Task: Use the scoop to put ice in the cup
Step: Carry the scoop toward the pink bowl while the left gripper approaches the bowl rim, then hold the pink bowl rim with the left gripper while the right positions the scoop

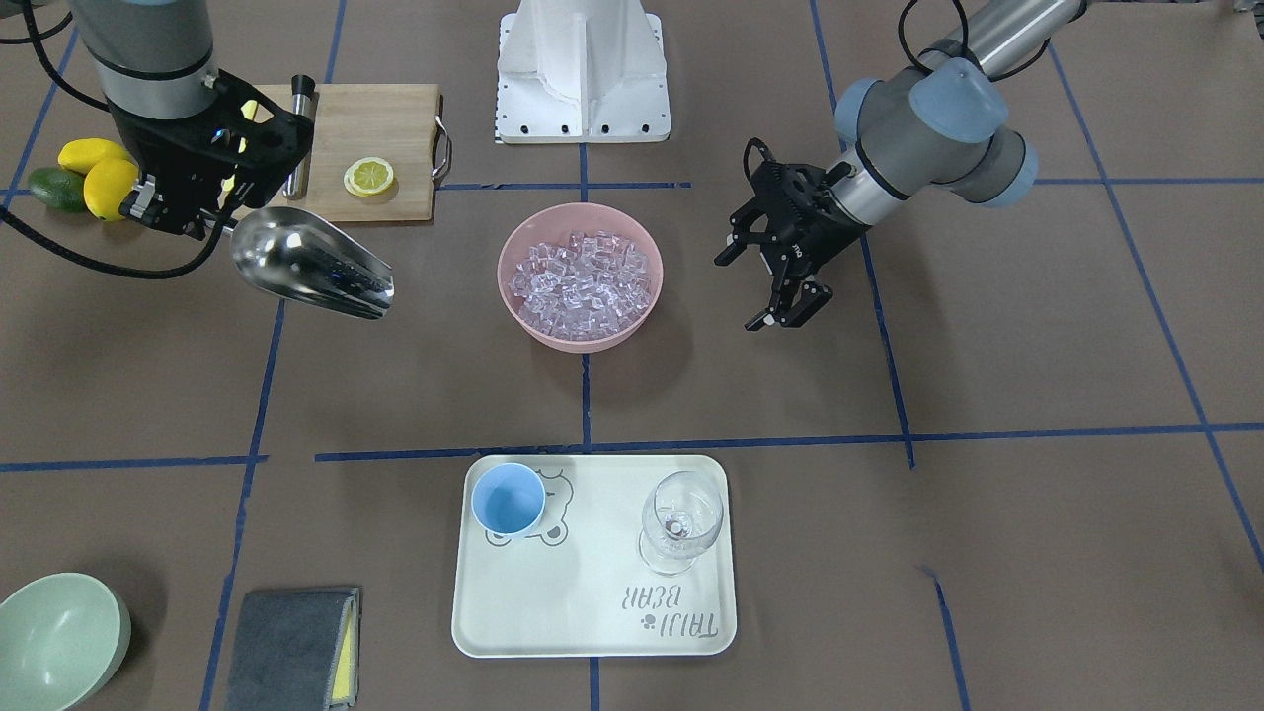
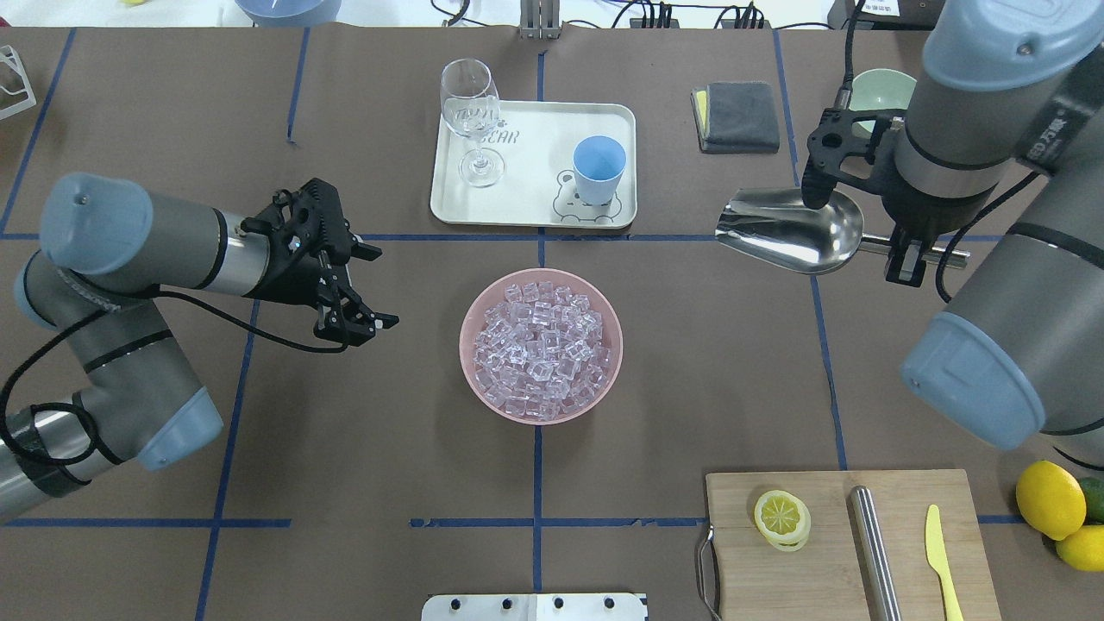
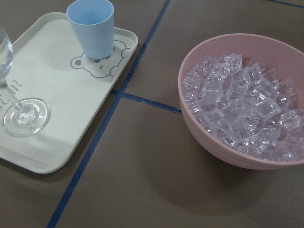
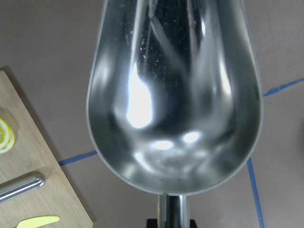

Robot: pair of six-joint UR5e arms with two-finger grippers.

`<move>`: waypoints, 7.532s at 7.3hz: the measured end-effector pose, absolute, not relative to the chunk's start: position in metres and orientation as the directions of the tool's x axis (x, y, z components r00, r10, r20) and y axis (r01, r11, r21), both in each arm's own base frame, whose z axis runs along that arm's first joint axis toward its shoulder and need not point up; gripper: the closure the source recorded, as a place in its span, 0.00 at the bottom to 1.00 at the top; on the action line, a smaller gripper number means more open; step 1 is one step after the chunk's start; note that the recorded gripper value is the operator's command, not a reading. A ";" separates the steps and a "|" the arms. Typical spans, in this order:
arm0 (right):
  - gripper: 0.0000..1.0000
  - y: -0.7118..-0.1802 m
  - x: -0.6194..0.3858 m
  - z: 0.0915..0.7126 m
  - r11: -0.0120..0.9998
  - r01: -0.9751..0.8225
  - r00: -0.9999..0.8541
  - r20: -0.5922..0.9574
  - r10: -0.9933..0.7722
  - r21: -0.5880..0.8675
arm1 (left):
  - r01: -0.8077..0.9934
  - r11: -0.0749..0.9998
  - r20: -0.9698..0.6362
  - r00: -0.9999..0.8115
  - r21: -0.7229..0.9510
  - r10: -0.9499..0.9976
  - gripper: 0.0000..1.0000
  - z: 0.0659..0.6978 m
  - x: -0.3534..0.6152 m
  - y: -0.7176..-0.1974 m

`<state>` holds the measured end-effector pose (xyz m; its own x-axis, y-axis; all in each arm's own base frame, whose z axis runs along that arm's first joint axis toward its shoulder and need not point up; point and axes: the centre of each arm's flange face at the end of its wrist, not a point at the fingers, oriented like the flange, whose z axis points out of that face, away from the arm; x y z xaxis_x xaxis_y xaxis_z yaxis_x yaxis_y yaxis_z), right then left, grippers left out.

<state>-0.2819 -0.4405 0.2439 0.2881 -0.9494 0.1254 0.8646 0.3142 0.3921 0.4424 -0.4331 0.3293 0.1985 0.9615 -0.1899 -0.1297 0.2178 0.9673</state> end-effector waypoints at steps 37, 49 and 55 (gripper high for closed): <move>1.00 -0.388 -0.530 0.142 -0.045 0.993 -0.056 -0.107 -0.993 -0.107 | -0.132 0.076 -0.065 0.087 0.988 0.994 0.03 0.318 0.519 -0.412; 1.00 -0.385 -0.563 0.133 -0.054 0.987 -0.070 -0.105 -0.992 -0.154 | -0.119 0.069 -0.060 0.081 0.990 0.995 0.04 0.318 0.521 -0.409; 1.00 -0.379 -0.585 0.136 -0.061 0.995 -0.072 -0.144 -0.987 -0.079 | -0.120 0.070 -0.060 0.081 0.990 0.995 0.04 0.320 0.521 -0.409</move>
